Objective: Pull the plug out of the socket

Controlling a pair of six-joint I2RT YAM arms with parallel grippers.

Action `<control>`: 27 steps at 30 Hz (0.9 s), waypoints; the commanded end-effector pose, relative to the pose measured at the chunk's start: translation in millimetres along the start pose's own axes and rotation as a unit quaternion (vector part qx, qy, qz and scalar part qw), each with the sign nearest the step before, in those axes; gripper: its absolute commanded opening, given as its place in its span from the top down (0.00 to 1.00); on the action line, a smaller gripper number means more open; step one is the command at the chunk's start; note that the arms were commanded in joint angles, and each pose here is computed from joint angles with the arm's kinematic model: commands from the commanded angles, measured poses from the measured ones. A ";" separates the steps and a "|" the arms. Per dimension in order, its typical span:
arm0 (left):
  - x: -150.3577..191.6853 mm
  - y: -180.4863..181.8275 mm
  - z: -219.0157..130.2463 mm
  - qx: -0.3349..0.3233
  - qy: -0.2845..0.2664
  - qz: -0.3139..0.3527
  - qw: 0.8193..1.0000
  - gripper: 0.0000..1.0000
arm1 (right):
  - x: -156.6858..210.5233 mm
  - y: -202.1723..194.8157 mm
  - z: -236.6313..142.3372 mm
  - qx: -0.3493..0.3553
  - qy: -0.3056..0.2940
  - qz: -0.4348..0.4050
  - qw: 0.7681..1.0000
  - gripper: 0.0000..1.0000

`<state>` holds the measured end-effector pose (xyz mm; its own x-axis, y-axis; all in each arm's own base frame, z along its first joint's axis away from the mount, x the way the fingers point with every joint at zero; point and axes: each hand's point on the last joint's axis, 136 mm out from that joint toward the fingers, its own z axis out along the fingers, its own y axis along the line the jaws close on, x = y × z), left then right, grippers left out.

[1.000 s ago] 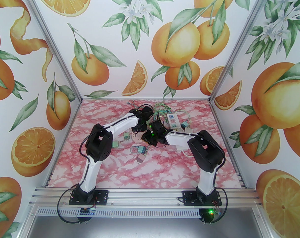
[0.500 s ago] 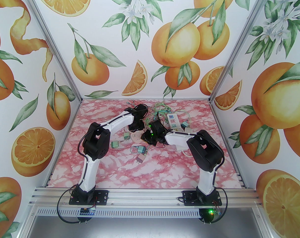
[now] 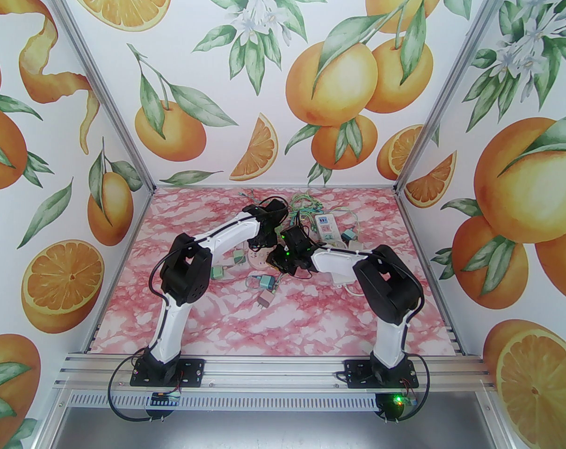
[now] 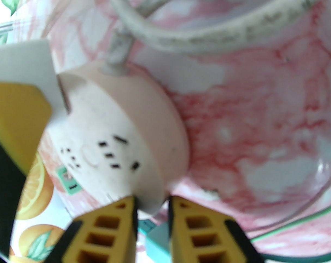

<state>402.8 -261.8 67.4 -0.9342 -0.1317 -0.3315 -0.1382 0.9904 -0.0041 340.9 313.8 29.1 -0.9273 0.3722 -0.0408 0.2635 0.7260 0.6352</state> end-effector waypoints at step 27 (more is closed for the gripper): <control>10.6 -16.4 -12.5 0.066 0.032 -0.006 0.997 0.91 | 29.2 -120.0 21.8 0.193 0.029 0.032 0.980 0.77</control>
<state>405.3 -261.0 66.7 -0.9347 -0.1151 -0.3362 -0.1202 0.9927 -0.0056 343.1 314.7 28.2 -0.9281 0.3689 -0.0514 0.2536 0.7271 0.6380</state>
